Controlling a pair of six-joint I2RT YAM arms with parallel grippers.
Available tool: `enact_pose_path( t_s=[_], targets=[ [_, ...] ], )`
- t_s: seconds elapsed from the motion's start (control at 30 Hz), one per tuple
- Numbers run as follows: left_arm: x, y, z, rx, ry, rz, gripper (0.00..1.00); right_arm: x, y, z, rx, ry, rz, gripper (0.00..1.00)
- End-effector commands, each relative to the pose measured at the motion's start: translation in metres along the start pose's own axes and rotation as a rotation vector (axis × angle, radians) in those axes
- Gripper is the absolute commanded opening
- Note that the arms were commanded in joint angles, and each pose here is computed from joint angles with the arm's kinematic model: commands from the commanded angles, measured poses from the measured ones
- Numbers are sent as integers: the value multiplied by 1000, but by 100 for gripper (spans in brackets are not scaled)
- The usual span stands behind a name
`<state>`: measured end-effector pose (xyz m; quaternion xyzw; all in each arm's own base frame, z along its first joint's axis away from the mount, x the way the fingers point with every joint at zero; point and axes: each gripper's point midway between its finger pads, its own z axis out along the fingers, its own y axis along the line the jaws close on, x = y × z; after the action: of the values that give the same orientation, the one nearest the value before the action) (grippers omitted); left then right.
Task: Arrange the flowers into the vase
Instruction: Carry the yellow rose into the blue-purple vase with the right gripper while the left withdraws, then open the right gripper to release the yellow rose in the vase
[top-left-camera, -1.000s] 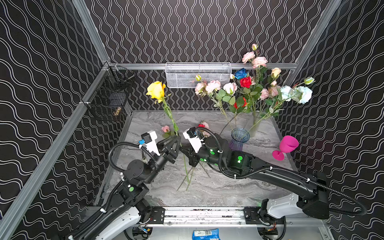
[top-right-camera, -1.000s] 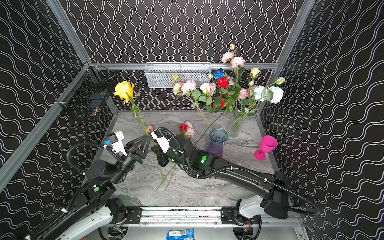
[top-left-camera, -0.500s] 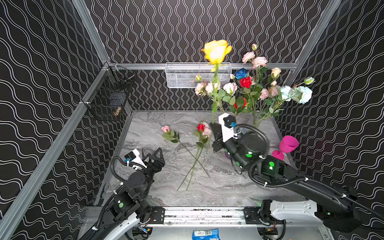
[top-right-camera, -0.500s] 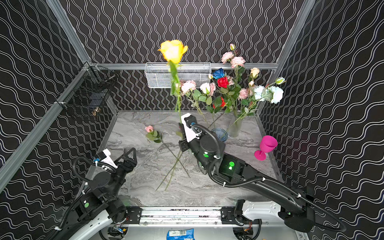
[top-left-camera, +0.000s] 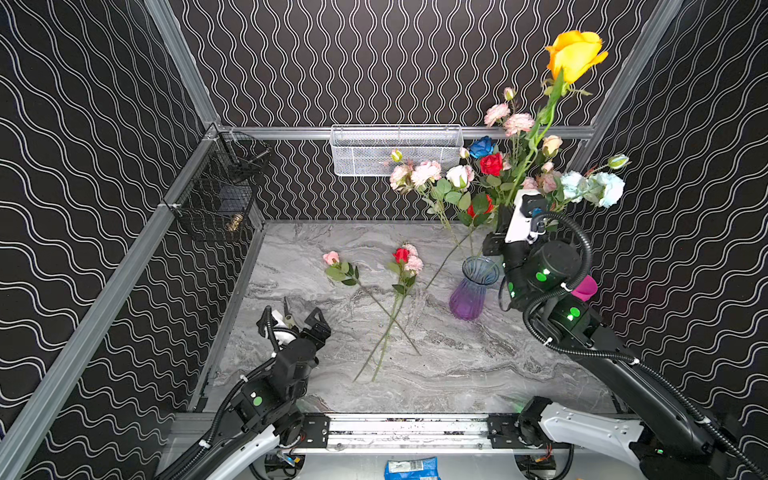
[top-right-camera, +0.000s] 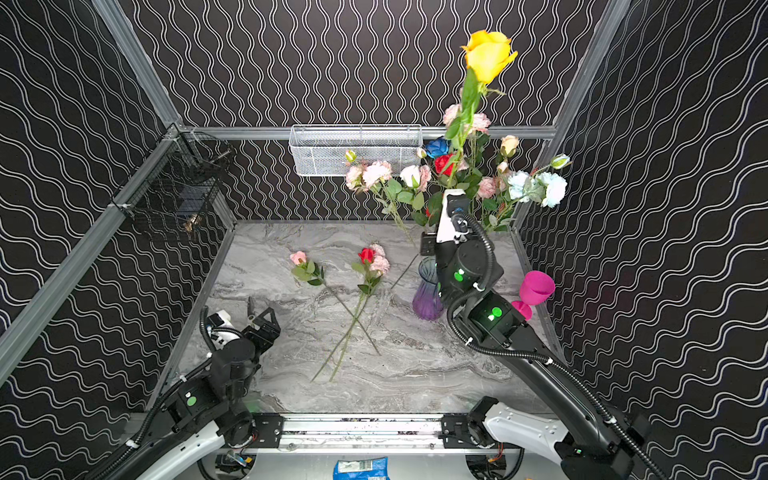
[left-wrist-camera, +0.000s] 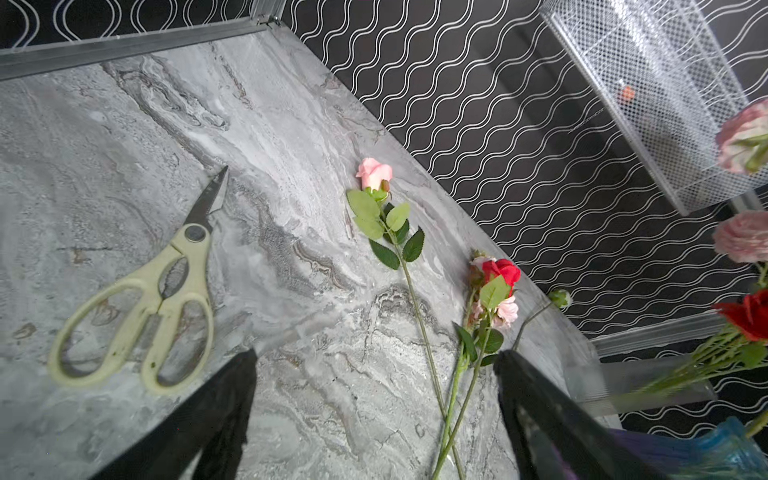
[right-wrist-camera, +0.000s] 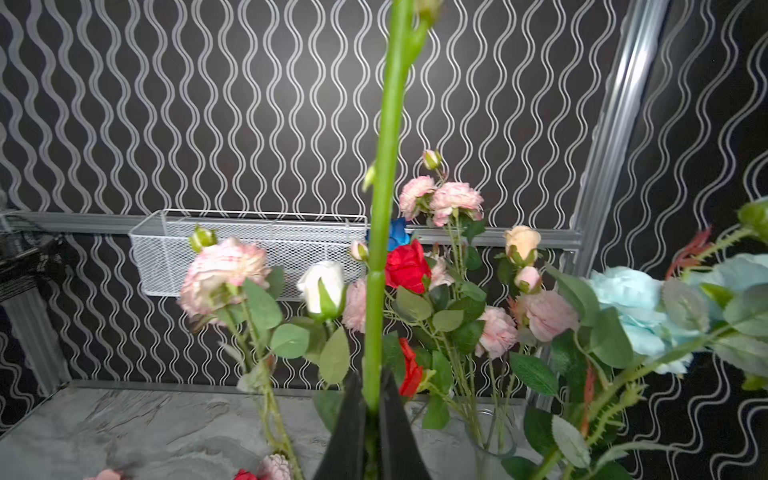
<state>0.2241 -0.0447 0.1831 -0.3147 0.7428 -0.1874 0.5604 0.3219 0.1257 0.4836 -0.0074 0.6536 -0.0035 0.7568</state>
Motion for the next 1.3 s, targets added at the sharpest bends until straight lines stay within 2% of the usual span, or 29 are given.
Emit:
enact_pose_path(
  t_s=[0.0, 0.13, 0.3, 0.53, 0.63, 0.83, 1.0, 1.1, 1.27],
  targets=[
    [0, -7, 2, 16, 4, -48, 92, 15, -8, 12, 2, 43, 64, 0],
    [6, -9, 4, 29, 23, -64, 93, 30, -17, 22, 46, 55, 39, 0],
    [6, -12, 3, 42, 33, -79, 93, 52, -13, 32, 15, 121, 62, 0],
    [9, -24, 1, 106, 67, -58, 90, 128, -2, 28, -5, 301, 66, 0],
    [13, -34, -1, 151, 93, -35, 89, 138, -4, 23, -3, 317, 66, 0],
    [14, -40, 1, 152, 107, -9, 89, 161, -3, 19, -4, 389, 48, 0],
    [22, -50, 2, 189, 147, -2, 88, 161, -1, 14, -34, 395, 28, 18],
    [21, -54, 1, 196, 154, 11, 88, 155, -3, 13, -28, 388, 34, 23],
    [16, -55, -1, 187, 145, 25, 88, 149, 2, 13, -61, 386, 52, 26]
  ],
)
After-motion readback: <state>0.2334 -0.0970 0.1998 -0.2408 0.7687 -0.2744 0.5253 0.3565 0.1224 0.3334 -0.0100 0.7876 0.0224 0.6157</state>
